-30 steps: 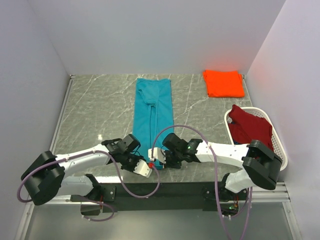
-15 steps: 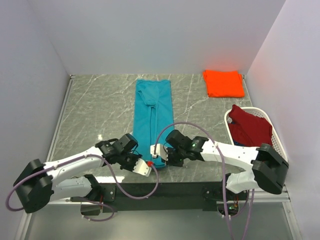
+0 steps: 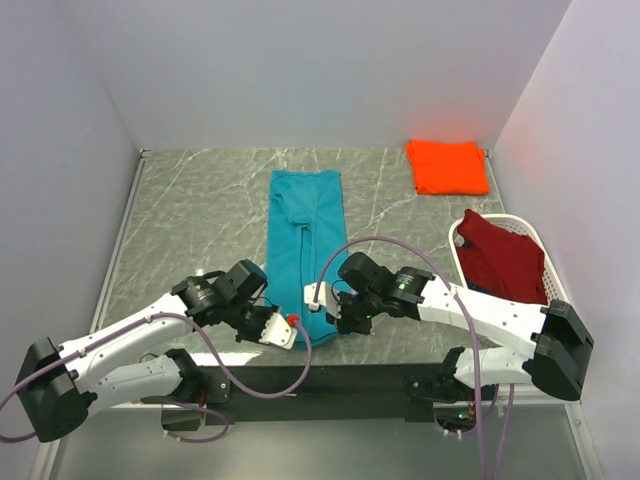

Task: Fold and stack the t-shirts
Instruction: Fold the tshirt

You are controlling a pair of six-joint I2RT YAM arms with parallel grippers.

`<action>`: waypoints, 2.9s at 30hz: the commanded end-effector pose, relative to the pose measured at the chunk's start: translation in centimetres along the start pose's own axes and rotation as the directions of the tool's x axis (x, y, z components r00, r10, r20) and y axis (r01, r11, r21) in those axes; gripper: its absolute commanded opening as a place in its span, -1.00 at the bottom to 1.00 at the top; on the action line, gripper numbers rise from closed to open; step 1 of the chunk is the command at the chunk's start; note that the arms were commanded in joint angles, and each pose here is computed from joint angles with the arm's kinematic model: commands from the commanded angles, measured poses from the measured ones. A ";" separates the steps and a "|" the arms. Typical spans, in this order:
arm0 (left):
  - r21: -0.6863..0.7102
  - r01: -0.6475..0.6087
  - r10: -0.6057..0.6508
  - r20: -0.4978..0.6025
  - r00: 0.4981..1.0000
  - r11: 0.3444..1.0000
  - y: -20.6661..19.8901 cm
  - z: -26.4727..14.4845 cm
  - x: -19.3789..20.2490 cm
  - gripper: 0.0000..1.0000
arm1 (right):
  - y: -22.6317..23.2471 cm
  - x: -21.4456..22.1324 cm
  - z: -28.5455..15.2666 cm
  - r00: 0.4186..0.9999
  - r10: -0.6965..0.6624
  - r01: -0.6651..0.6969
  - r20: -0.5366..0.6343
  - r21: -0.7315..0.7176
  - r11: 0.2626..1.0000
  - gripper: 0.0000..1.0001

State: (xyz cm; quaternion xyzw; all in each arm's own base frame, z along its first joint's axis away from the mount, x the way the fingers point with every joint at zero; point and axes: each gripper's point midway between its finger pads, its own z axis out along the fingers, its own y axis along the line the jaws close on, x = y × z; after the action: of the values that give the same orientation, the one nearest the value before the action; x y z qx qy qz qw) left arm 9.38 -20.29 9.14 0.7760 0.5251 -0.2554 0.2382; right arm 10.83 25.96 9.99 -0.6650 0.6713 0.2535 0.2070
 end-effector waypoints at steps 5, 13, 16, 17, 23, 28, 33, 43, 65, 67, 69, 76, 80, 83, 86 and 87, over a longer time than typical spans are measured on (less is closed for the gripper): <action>-0.075 0.091 -0.082 0.115 0.990 0.993 4.1 -3.5 -2.1 -0.99 | -3.8 -2.4 -3.4 0.997 -0.001 -0.007 0.078 0.091 0.996 -1.00; -0.216 0.044 -0.023 0.099 0.995 0.975 11.9 -5.1 -0.3 -0.99 | -11.2 -3.6 -5.2 0.996 -0.040 0.022 0.079 0.220 0.975 -1.00; -0.241 0.061 -0.036 0.107 0.994 0.969 14.8 -5.7 0.9 -0.99 | -14.0 -3.7 -5.6 0.995 -0.072 0.052 0.068 0.258 0.965 -1.00; -0.235 0.081 -0.058 0.104 0.993 0.969 15.6 -5.4 1.8 -0.99 | -14.9 -3.9 -5.8 0.995 -0.081 0.060 0.065 0.274 0.960 -1.00; -0.280 0.079 -0.059 0.079 0.995 0.957 20.6 -5.8 4.1 -0.94 | -19.5 -3.1 -5.3 0.995 -0.094 0.079 0.033 0.310 0.948 -1.00; -0.289 0.108 -0.086 0.086 0.993 0.951 23.8 -6.3 5.5 -0.88 | -23.0 -2.4 -4.4 0.996 -0.085 0.076 0.013 0.319 0.945 -1.00; -0.311 0.121 -0.100 0.083 0.991 0.943 26.0 -6.3 7.1 -0.88 | -26.0 -2.3 -4.4 0.996 -0.094 0.089 0.000 0.346 0.934 -1.00; -0.343 0.133 -0.117 0.067 0.991 0.930 28.6 -5.5 9.1 -0.82 | -28.5 -1.3 -2.5 0.998 -0.067 0.069 -0.016 0.335 0.940 -1.00; -0.428 0.341 -0.320 0.122 0.939 0.837 25.5 -7.7 10.9 0.08 | -27.2 -0.5 -8.0 0.984 0.157 -0.180 0.089 0.408 0.895 0.14; -0.416 0.384 -0.356 0.146 0.923 0.825 26.0 -7.3 11.2 0.08 | -27.7 -0.7 -7.8 0.969 0.215 -0.245 0.121 0.389 0.888 0.12; -0.405 0.450 -0.397 0.211 0.893 0.796 27.4 -8.0 10.4 0.09 | -27.9 -0.4 -6.7 0.927 0.338 -0.373 0.160 0.315 0.873 0.12; -0.276 0.666 -0.549 0.397 0.735 0.693 30.4 -7.5 9.3 0.11 | -31.6 -0.2 -6.1 0.711 0.626 -0.683 0.320 0.104 0.723 0.15; -0.207 0.779 -0.643 0.461 0.611 0.592 31.6 -6.9 9.9 0.09 | -32.6 0.5 -4.9 0.610 0.714 -0.766 0.342 0.026 0.642 0.17; -0.166 0.825 -0.684 0.483 0.546 0.541 32.1 -6.6 10.6 0.06 | -32.9 1.1 -4.1 0.573 0.744 -0.790 0.344 -0.009 0.613 0.18; -0.141 0.849 -0.713 0.482 0.509 0.510 32.3 -6.0 11.2 0.05 | -32.8 1.4 -3.2 0.545 0.770 -0.806 0.332 -0.048 0.591 0.18; -0.134 0.853 -0.721 0.479 0.501 0.504 32.3 -5.8 11.3 0.04 | -32.7 1.5 -2.9 0.538 0.776 -0.809 0.328 -0.057 0.585 0.18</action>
State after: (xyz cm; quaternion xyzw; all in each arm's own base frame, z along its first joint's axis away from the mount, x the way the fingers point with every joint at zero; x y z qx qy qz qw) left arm 42.93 -18.80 7.77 0.3504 0.8126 -0.3465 0.3111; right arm 42.91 21.76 7.27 -0.2360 0.8856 0.3496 0.1943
